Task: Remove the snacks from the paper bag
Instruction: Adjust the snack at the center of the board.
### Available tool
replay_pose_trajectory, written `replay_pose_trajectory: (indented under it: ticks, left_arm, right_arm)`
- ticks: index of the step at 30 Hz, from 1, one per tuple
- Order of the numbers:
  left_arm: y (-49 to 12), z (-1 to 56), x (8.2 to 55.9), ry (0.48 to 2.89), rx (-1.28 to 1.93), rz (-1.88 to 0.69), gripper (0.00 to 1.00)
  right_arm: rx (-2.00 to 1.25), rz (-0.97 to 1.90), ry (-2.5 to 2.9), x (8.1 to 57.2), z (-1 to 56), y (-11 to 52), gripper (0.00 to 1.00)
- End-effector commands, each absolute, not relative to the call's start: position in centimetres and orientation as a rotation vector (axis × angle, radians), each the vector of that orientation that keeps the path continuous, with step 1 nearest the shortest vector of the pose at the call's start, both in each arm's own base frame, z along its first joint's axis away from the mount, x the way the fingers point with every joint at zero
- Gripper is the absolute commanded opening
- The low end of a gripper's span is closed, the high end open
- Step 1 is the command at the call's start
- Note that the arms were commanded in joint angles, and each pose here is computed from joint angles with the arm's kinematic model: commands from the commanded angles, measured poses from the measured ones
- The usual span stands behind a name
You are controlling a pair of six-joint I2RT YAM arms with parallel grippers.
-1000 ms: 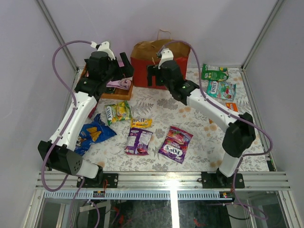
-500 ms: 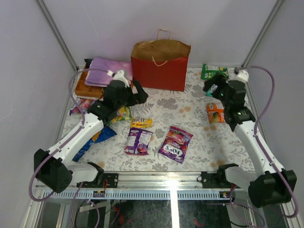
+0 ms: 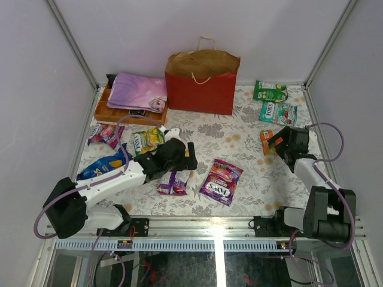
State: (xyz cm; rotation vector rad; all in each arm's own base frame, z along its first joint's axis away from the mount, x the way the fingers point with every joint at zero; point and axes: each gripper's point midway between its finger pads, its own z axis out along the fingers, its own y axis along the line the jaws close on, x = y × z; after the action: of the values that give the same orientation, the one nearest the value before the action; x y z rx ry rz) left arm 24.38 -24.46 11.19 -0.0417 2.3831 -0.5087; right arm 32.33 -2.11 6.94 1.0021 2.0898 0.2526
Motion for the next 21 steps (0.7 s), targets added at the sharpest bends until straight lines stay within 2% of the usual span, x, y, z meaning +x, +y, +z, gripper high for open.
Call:
replay_pose_trajectory:
  ticks: [1,5,10,15,21]
  left_arm:
    - [-23.0,10.1,24.2,2.374,-0.126,-0.425,1.0]
    - [-22.2,9.4,24.9,2.363,-0.132,-0.345,1.0]
    - [-19.5,8.7,28.5,2.334,-0.173,-0.171,1.0]
    - [-18.4,7.9,31.8,2.343,-0.227,-0.193,1.0]
    - [-17.6,8.1,33.3,2.339,-0.212,-0.131,1.0]
  right_arm:
    - [1.038,0.3,2.035,34.4,6.6,-2.1,0.98]
    - [1.072,0.33,2.01,34.7,5.6,-1.9,0.91]
    - [1.092,0.379,2.016,35.3,4.7,-1.3,0.8]
    - [1.091,0.422,2.033,35.9,3.6,-0.3,0.7]
    - [1.097,0.488,2.029,36.2,2.5,0.7,0.42]
